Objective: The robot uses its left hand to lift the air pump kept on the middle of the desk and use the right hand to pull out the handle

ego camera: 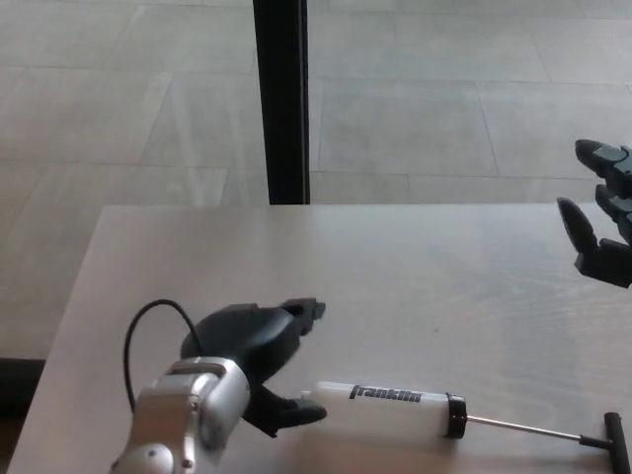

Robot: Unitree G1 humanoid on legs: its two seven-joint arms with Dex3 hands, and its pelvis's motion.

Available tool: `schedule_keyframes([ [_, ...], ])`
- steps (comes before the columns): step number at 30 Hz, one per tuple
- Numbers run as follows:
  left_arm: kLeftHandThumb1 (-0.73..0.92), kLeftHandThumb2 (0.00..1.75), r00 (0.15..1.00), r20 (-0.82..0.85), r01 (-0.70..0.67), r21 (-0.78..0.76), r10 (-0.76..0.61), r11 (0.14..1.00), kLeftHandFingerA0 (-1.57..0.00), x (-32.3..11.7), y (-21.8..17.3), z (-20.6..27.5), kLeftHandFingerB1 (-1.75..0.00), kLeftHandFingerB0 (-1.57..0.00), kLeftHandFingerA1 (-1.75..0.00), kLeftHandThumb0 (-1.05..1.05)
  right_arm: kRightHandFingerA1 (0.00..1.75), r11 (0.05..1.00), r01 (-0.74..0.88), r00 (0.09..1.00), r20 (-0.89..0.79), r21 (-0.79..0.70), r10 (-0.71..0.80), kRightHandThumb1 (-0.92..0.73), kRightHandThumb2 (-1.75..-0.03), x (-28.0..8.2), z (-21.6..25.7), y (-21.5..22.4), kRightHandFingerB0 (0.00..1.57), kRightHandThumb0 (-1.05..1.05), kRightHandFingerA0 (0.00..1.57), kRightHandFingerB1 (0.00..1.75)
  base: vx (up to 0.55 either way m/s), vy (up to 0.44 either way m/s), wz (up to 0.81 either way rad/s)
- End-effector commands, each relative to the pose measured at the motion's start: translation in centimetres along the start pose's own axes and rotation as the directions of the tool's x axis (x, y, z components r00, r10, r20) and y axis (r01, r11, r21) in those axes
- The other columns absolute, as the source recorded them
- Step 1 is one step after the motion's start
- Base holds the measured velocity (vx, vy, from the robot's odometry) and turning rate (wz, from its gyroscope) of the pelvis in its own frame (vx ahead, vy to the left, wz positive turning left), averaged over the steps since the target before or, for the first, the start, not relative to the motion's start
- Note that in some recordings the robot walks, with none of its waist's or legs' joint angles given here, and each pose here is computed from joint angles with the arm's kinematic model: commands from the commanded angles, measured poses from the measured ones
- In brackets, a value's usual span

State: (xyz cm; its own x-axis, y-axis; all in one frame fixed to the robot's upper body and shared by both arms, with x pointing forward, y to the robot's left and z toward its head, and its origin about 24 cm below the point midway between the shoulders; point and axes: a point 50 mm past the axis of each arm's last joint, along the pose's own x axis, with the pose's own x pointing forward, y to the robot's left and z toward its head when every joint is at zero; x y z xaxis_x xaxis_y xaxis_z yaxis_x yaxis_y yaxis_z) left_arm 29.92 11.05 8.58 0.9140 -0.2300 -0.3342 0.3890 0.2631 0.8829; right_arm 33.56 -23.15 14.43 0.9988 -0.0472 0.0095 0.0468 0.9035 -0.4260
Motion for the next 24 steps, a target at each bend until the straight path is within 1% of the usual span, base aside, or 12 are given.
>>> schedule_keyframes([
  [1,0.75,0.63,0.986,0.121,0.035,-0.828,0.117,0.56,0.0,-3.7,11.0,-9.9,0.0,0.0,0.0,-0.9,0.16,0.988,0.156,0.987,-0.028,0.013,-0.155,-0.73,-1.07,-2.5,-0.5,-8.9,0.1,-0.95,0.0,0.1,0.0,0.0,0.0],
  [5,0.78,0.64,0.959,0.047,-0.064,-0.925,0.28,0.376,0.0,-6.1,13.6,-14.1,0.0,0.0,0.0,-0.86,0.1,0.955,0.28,0.959,-0.077,0.097,-0.273,-0.71,-0.98,-4.2,-1.6,-13.2,0.04,-0.87,0.0,0.16,0.0,0.0,0.0],
  [6,0.68,1.04,0.948,-0.031,-0.139,-0.937,0.318,0.32,0.0,-7.1,14.0,-15.4,0.0,0.0,-0.11,-1.0,0.09,0.944,0.316,0.947,-0.094,0.095,-0.307,-0.73,-1.01,-4.9,-2.0,-14.6,0.05,-0.92,0.0,0.17,0.0,0.0,0.0],
  [8,0.77,0.7,0.908,-0.149,-0.243,-0.949,0.391,0.203,0.0,-9.4,13.9,-18.2,-0.19,0.0,-0.01,-0.74,0.12,0.916,0.386,0.92,-0.115,0.112,-0.374,-0.7,-1.01,-6.4,-3.0,-17.3,0.05,-0.92,0.0,0.22,0.0,0.0,0.0],
  [12,0.62,0.98,0.844,-0.366,-0.434,-0.896,0.393,0.098,0.0,-13.3,12.6,-22.8,-0.12,-0.09,-0.22,-0.84,0.25,0.858,0.491,0.87,-0.14,0.15,-0.474,-0.64,-1.02,-9.1,-4.6,-21.1,0.08,-0.84,0.03,0.26,0.0,0.0,0.0],
  [13,0.76,0.66,0.839,-0.38,-0.439,-0.895,0.39,0.072,0.0,-14.0,12.1,-23.8,-0.15,0.0,-0.13,-0.73,0.36,0.828,0.537,0.843,-0.158,0.164,-0.515,-0.78,-0.65,-9.8,-5.0,-21.8,0.12,-0.8,0.05,0.25,0.0,0.0,0.0],
  [16,0.62,0.99,0.753,-0.557,-0.58,-0.813,0.351,-0.044,0.0,-18.1,9.3,-27.7,-0.09,0.0,-0.22,-0.87,0.41,0.746,0.653,0.751,-0.236,0.13,-0.616,-0.8,-0.64,-12.8,-6.8,-24.6,0.13,-0.89,0.09,0.24,0.0,0.0,0.0],
  [17,0.6,1.0,0.696,-0.643,-0.653,-0.752,0.319,-0.089,-0.03,-19.7,8.2,-28.7,-0.18,-0.05,-0.32,-0.78,0.52,0.712,0.692,0.715,-0.248,0.119,-0.653,-0.63,-0.98,-14.1,-7.3,-25.3,0.06,-0.8,0.08,0.38,0.0,0.0,0.0],
  [19,0.58,0.99,0.594,-0.758,-0.747,-0.644,0.269,-0.163,-0.03,-22.9,5.7,-30.5,-0.26,-0.02,-0.41,-0.76,0.54,0.635,0.768,0.627,-0.296,0.081,-0.721,-0.63,-0.96,-16.5,-8.7,-26.5,0.07,-0.76,0.13,0.42,0.0,0.0,0.0],
  [20,0.79,0.65,0.574,-0.781,-0.766,-0.618,0.248,-0.174,-0.03,-23.7,5.0,-30.9,-0.29,-0.02,-0.45,-0.75,0.49,0.616,0.786,0.6,-0.311,0.056,-0.737,-0.79,-0.64,-17.2,-9.1,-26.8,0.16,-0.75,0.18,0.29,0.0,0.0,0.0],
  [22,0.59,0.98,0.505,-0.835,-0.798,-0.548,0.22,-0.25,0.0,-25.3,2.9,-31.8,-0.33,-0.06,-0.49,-0.75,0.5,0.563,0.823,0.551,-0.348,0.074,-0.759,-0.75,-0.63,-18.8,-10.3,-27.2,0.16,-0.78,0.18,0.28,0.0,0.0,0.0],
  [24,0.8,0.64,0.418,-0.893,-0.842,-0.449,0.165,-0.299,-0.04,-27.4,-0.1,-32.7,-0.29,-0.07,-0.51,-0.72,0.55,0.505,0.861,0.488,-0.375,0.06,-0.788,-0.6,-0.94,-21.0,-11.6,-27.3,0.1,-0.77,0.15,0.42,0.0,0.0,0.0],
])
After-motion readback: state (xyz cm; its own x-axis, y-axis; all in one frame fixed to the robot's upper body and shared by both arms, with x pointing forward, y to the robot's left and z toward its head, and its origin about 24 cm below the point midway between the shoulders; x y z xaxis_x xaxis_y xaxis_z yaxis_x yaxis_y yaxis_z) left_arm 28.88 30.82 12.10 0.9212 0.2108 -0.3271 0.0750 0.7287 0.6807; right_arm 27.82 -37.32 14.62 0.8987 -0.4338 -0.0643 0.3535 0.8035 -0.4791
